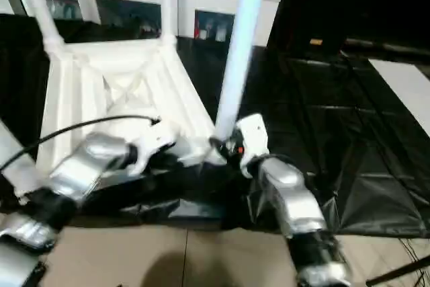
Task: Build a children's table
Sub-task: Rotate leg to tighten
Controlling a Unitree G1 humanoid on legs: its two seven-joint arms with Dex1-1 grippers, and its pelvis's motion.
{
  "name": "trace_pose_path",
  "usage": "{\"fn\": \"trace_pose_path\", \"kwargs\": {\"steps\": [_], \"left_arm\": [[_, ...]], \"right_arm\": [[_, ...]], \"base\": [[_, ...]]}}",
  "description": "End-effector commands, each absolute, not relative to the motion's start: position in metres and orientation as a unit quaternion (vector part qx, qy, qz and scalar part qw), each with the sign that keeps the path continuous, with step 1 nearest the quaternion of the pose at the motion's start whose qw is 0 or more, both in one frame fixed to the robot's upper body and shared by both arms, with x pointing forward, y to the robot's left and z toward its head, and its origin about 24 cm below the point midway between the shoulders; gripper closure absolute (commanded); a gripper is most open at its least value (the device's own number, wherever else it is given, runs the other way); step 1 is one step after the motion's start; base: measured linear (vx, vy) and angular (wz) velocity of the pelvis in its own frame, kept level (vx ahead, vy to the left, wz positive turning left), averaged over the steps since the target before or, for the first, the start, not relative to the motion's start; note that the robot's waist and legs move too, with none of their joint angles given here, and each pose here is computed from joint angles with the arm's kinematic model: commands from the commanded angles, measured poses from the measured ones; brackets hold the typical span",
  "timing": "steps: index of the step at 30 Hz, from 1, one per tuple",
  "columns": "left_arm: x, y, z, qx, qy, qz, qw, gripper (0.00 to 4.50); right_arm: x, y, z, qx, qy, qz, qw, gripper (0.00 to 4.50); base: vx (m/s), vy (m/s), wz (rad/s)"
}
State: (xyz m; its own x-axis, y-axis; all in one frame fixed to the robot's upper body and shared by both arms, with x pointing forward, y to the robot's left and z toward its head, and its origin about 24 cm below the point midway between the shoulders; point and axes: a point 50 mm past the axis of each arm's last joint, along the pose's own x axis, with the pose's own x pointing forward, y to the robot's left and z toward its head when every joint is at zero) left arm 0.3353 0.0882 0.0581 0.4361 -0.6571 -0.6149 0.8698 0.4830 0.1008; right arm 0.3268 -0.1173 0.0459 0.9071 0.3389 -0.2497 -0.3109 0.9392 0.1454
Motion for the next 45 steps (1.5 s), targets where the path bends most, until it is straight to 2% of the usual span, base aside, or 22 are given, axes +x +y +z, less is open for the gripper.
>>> {"fn": "trace_pose_path", "kwargs": {"steps": [1,4,6,11,13,18,22,23,24,27,29,34,37,40,45], "left_arm": [[0.352,0.073,0.079,0.182,0.214,-0.399,0.873,4.5],[0.356,0.065,0.079,0.189,0.212,-0.379,0.881,4.5],[0.358,0.062,0.079,0.187,0.21,-0.372,0.885,4.5],[0.359,0.057,0.081,0.187,0.196,-0.378,0.885,4.5],[0.358,0.059,0.08,0.191,0.194,-0.387,0.881,4.5],[0.35,0.062,0.08,0.19,0.187,-0.438,0.858,4.5],[0.336,0.069,0.075,0.209,0.19,-0.505,0.816,4.5],[0.333,0.071,0.074,0.212,0.189,-0.517,0.808,4.5],[0.324,0.078,0.071,0.216,0.198,-0.548,0.784,4.5],[0.315,0.085,0.07,0.217,0.201,-0.582,0.758,4.5],[0.308,0.093,0.07,0.218,0.203,-0.605,0.738,4.5],[0.302,0.102,0.071,0.222,0.207,-0.617,0.726,4.5],[0.3,0.106,0.073,0.223,0.209,-0.618,0.724,4.5],[0.3,0.108,0.073,0.223,0.211,-0.617,0.724,4.5],[0.3,0.109,0.073,0.224,0.212,-0.616,0.725,4.5]], "right_arm": [[0.328,-0.124,0.028,0.081,0.192,0.064,0.976,2.45],[0.332,-0.118,0.025,0.129,0.206,0.02,0.97,2.46],[0.333,-0.116,0.025,0.137,0.208,0.01,0.968,2.46],[0.335,-0.106,0.033,0.134,0.195,0.041,0.971,2.46],[0.335,-0.105,0.037,0.135,0.185,0.066,0.971,1.91],[0.33,-0.118,0.048,0.112,0.16,0.095,0.976,1.49],[0.32,-0.137,0.051,0.09,0.18,0.136,0.97,1.1],[0.317,-0.14,0.052,0.075,0.184,0.156,0.968,1.1],[0.304,-0.146,0.056,0.015,0.191,0.24,0.952,0.93],[0.289,-0.152,0.059,-0.03,0.191,0.315,0.929,0.79],[0.279,-0.158,0.063,-0.041,0.179,0.365,0.913,0.79],[0.27,-0.164,0.062,-0.05,0.181,0.413,0.891,0.79],[0.272,-0.165,0.062,-0.034,0.175,0.418,0.891,0.79],[0.274,-0.164,0.06,-0.044,0.174,0.417,0.891,0.79],[0.276,-0.166,0.053,-0.074,0.187,0.418,0.886,1.15]], "base": [[0.0,0.0,0.0],[0.0,0.0,0.0],[0.0,0.0,0.0],[0.0,0.0,0.0],[0.0,0.0,0.0],[0.0,0.0,0.0],[0.0,0.0,0.0],[0.0,0.0,0.0],[0.0,0.0,0.0],[0.0,0.0,0.0],[0.0,0.0,0.0],[0.0,0.0,0.0],[0.0,0.0,0.0],[0.0,0.0,0.0],[0.0,0.0,0.0]]}}
